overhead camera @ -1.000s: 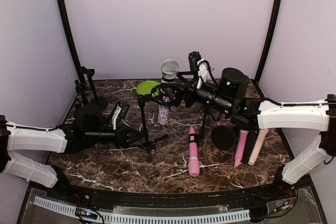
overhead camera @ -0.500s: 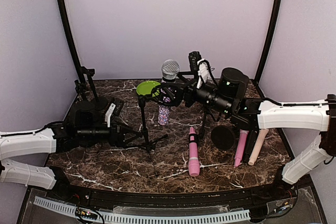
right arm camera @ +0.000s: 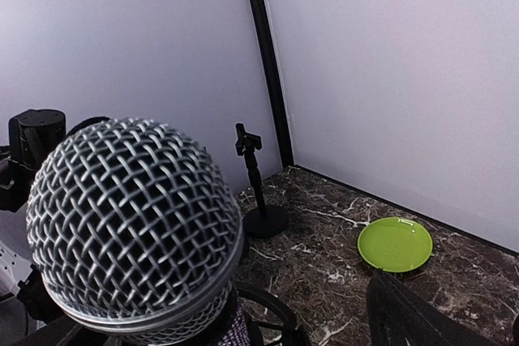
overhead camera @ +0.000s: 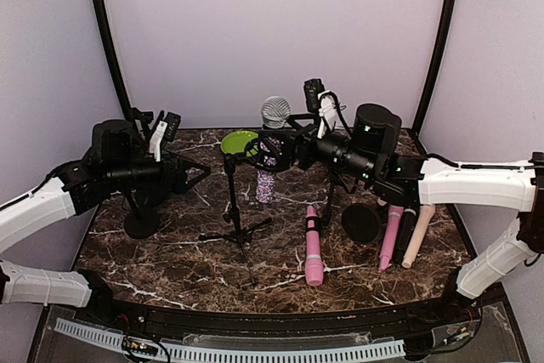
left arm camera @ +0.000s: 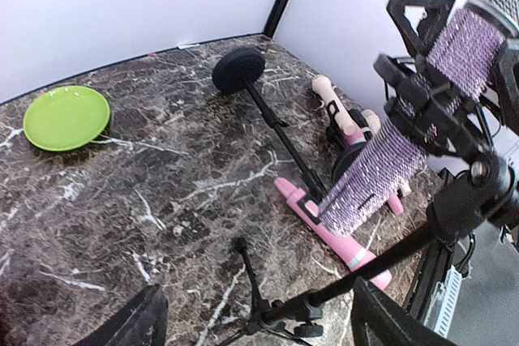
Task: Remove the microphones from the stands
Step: Adjust the microphone stand with the microphone at the center of the board.
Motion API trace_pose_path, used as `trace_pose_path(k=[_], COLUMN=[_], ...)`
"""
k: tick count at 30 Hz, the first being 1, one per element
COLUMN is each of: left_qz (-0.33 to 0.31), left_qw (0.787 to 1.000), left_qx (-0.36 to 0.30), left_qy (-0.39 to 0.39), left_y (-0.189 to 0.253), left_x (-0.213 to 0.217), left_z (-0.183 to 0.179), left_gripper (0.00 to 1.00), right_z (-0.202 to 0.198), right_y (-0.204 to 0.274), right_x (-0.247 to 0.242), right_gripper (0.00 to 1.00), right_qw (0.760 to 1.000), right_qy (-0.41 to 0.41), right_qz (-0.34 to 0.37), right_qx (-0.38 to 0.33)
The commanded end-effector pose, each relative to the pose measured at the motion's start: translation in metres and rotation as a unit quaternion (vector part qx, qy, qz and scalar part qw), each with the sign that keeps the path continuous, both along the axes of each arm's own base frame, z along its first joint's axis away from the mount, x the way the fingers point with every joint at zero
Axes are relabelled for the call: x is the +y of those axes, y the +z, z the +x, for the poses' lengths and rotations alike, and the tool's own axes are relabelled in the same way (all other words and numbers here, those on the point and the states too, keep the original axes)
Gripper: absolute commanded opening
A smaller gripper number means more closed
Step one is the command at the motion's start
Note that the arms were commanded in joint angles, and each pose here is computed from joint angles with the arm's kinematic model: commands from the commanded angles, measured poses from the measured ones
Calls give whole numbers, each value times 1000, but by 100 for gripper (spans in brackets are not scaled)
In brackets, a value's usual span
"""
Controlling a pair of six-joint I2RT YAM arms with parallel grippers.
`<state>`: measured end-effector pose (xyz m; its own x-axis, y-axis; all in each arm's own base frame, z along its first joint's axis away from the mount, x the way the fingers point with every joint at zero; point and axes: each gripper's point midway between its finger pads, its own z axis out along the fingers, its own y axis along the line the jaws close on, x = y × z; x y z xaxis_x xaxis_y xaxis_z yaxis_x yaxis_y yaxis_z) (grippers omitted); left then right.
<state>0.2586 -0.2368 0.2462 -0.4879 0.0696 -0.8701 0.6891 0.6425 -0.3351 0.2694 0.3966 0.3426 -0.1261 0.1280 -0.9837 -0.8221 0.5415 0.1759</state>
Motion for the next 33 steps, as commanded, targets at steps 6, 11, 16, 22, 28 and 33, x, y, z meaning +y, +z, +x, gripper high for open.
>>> trace_pose_path(k=[6,11,16,22,28,33], left_qz=[26,37,48,39,30,5], left_qw=[997,995,995,994,992,987], left_qx=[-73,-96,-90,-103,-114,-150], left_qy=[-1,4,3,-13,-36,-48], left_y=[42,39,24,26,30,55], left_x=[9,8,9,7,4,0], left_z=[29,38,38,30,22,18], left_gripper=[80,80,80,80,80,80], right_z=[6,6,9,8,8,10], right_y=[14,10,-10,-37,-50,-61], right_x=[10,18,23,24,26,31], right_gripper=[99,99,99,98,98,98], right_qw=[1000,999,997,994,991,988], right_qy=[-15,-23,-37,-39,-36,-35], right_qz=[-7,-32,-69,-103,-125,-145], right_qx=[-11,-16,-8,13,18,23])
